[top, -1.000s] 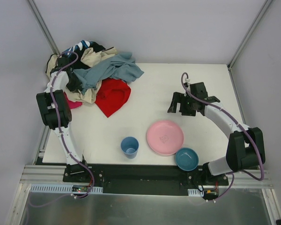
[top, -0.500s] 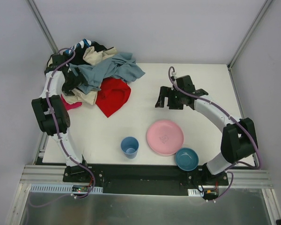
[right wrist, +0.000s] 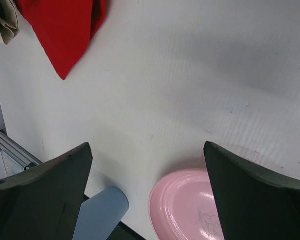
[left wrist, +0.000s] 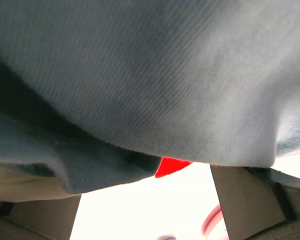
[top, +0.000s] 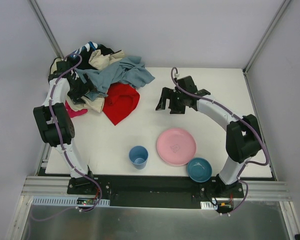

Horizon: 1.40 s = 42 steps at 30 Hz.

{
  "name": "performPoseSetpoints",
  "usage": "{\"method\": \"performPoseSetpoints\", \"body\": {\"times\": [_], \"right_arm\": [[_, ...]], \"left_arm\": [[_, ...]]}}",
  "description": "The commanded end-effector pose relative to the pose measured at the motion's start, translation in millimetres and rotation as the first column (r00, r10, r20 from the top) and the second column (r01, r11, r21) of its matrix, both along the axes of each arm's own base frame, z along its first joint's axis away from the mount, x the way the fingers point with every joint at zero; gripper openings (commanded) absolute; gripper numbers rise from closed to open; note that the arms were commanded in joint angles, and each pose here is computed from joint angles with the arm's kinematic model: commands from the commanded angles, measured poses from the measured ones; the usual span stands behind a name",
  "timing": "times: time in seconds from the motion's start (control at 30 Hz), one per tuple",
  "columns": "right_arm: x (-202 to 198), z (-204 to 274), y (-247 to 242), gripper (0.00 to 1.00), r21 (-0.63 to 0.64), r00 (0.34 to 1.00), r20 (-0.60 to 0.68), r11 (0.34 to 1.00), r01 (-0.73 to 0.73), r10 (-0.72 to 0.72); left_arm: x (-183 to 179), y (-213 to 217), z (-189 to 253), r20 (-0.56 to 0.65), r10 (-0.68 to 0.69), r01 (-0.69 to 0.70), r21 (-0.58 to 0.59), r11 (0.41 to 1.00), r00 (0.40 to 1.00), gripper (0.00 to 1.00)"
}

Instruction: Pick out a specific cloth from the pile

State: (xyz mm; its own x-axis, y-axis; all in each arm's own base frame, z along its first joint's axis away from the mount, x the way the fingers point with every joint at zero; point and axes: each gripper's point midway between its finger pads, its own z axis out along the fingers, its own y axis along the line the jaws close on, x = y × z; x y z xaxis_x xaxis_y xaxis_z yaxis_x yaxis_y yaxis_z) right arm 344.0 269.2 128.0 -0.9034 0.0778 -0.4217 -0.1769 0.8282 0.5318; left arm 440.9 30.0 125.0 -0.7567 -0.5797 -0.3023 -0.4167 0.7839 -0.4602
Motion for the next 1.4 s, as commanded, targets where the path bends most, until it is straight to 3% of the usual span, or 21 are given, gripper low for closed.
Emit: {"method": "performPoseSetpoints", "body": {"times": [0.0,0.63,1.37], "right_arm": [[19,17,25,0.96,0.081,1.0,-0.015,0.996,0.027,-0.026],[76,-27,101,0.96,0.226,0.961,-0.258,0.96,0.165,-0.105],[110,-40,197,0.96,0.423,0.937,-0.35,0.892,0.161,-0.003]], "left_arm": [[1,1,20,0.056,0.001,0.0,-0.017,1.0,0.998,0.99],[3,1,20,0.061,-0.006,0.009,-0.047,0.999,0.998,0.98],[5,-5,19,0.064,-0.014,0.019,-0.086,0.996,0.998,0.96]]}}
